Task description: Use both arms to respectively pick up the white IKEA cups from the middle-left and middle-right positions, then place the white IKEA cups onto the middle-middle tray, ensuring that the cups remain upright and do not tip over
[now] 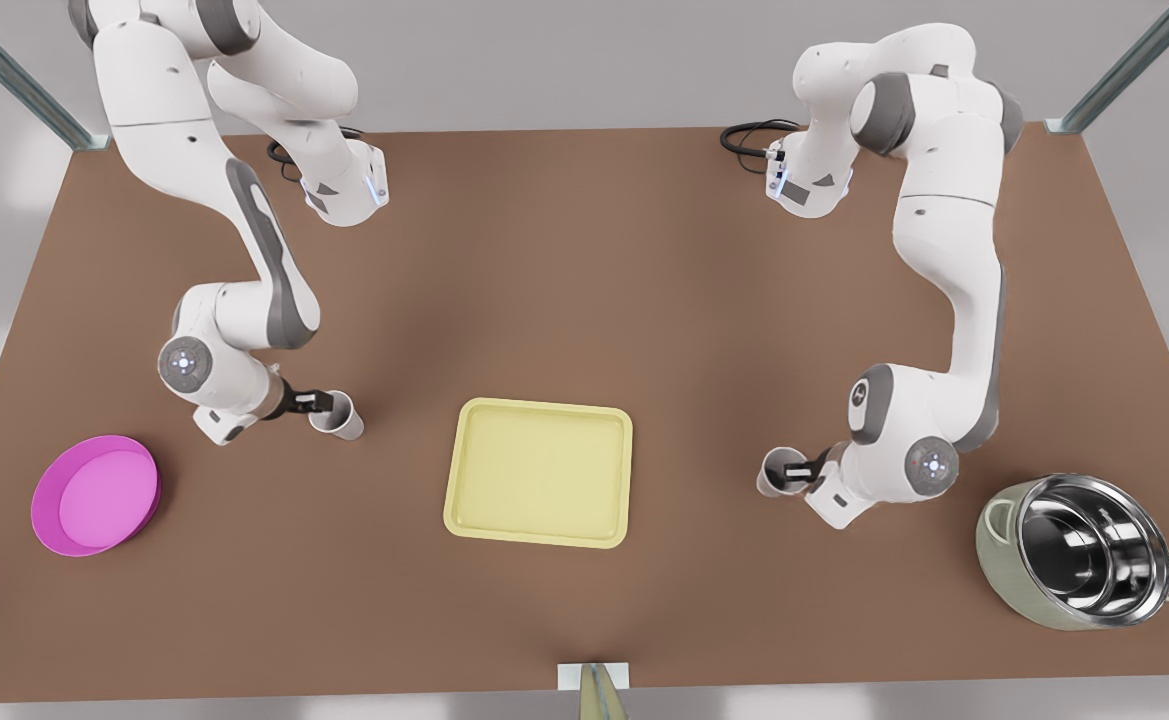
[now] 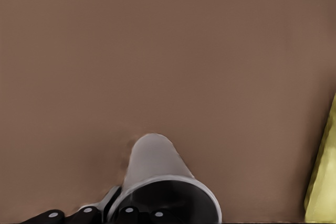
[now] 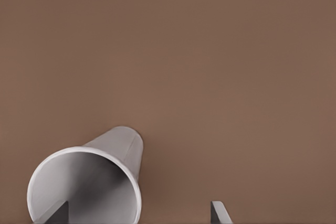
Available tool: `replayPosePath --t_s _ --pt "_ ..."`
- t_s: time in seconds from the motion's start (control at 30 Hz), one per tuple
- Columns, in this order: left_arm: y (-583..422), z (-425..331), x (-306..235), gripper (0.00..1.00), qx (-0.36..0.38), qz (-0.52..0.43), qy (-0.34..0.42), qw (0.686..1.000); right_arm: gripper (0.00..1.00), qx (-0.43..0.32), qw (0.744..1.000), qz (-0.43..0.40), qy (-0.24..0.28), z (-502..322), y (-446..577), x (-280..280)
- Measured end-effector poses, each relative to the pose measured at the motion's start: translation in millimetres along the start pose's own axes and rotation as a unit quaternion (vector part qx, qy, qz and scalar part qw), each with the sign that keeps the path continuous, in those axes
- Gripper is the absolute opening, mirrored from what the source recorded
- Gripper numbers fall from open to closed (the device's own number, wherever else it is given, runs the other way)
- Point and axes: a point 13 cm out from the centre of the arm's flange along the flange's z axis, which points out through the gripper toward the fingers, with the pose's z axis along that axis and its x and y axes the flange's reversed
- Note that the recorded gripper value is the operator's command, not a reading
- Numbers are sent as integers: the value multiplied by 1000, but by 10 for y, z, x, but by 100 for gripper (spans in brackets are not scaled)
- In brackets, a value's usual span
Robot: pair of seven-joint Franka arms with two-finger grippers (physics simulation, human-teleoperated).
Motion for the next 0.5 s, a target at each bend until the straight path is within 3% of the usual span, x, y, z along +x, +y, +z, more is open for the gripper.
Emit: replayPosePath --t_s 0.23,0.4,0.43,0.5 --pt "-2511 416 825 21 28 22 11 999 100 -3 1000 8 6 327 -73 34" --pt "-3011 842 760 21 71 -74 -14 995 99 -3 1000 8 4 513 -73 79" --pt "-3056 886 718 21 80 -93 -20 992 89 -4 1000 8 2 528 -71 70" --pt "-3112 938 647 21 95 -129 -30 987 60 -4 1000 7 -2 566 -64 52"
